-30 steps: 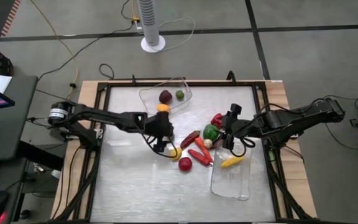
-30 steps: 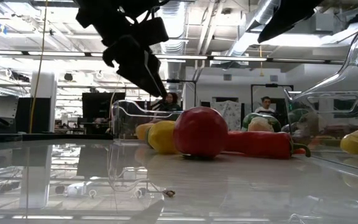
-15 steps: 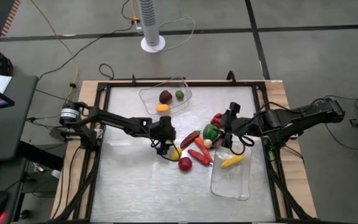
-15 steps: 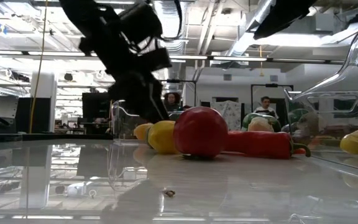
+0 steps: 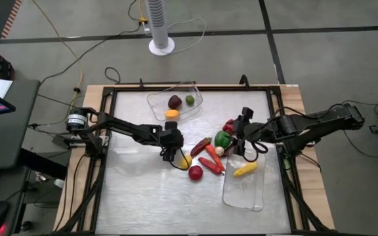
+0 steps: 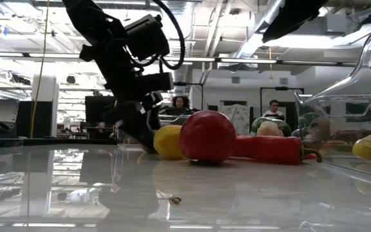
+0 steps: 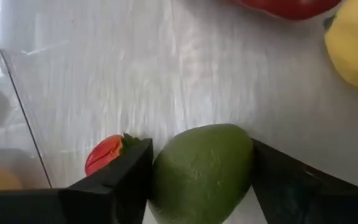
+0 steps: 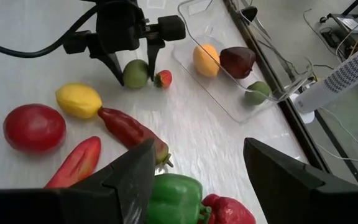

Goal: Sort produce into baskets
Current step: Put the green lime into the top transparent bin

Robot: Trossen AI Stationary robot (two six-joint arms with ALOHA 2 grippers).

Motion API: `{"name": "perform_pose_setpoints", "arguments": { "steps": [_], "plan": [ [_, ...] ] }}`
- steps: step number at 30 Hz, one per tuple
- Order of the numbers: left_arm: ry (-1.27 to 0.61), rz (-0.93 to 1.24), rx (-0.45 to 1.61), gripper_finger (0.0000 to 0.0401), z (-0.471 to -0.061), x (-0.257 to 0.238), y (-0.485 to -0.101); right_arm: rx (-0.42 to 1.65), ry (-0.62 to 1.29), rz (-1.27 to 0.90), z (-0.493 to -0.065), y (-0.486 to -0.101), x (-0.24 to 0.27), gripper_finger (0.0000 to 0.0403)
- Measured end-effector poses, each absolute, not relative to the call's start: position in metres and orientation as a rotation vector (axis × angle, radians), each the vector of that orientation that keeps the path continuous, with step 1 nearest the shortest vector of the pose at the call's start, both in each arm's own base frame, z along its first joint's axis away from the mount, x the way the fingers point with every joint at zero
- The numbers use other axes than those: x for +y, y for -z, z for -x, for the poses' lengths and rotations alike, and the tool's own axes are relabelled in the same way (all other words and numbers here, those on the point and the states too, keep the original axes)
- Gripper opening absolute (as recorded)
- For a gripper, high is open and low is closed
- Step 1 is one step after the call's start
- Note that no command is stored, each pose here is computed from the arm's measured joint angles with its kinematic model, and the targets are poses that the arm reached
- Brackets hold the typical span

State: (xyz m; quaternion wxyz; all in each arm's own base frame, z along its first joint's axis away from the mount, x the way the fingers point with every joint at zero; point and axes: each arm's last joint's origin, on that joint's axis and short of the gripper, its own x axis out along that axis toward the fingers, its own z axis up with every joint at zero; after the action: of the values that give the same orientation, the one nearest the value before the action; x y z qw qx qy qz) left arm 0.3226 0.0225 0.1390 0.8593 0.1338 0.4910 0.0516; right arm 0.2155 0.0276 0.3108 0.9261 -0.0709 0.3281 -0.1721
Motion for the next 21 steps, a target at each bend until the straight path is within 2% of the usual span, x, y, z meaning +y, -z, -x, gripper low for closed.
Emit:
{"name": "perform_pose_setpoints", "arguments": {
  "steps": [4,7,12,17,21],
  "plan": [
    [-0.110,-0.266,1.031,0.0191,-0.323,0.022,-0.140,0.668,0.354,0.141,-0.216,-0.311,0.028,0.0272],
    [-0.111,-0.266,1.034,0.0188,-0.324,0.023,-0.146,0.669,0.350,0.146,-0.216,-0.311,0.028,0.0272],
    [-0.154,-0.297,0.915,0.0198,-0.331,0.030,-0.191,0.672,0.349,0.156,-0.216,-0.311,0.028,0.0272],
    [-0.387,-0.366,0.864,0.0199,-0.317,0.057,-0.224,0.668,0.358,0.141,-0.216,-0.311,0.026,0.0272],
    [-0.609,-0.242,0.832,0.0214,-0.304,0.090,-0.234,0.662,0.359,0.136,-0.216,-0.312,0.027,0.0272]
  ]
}}
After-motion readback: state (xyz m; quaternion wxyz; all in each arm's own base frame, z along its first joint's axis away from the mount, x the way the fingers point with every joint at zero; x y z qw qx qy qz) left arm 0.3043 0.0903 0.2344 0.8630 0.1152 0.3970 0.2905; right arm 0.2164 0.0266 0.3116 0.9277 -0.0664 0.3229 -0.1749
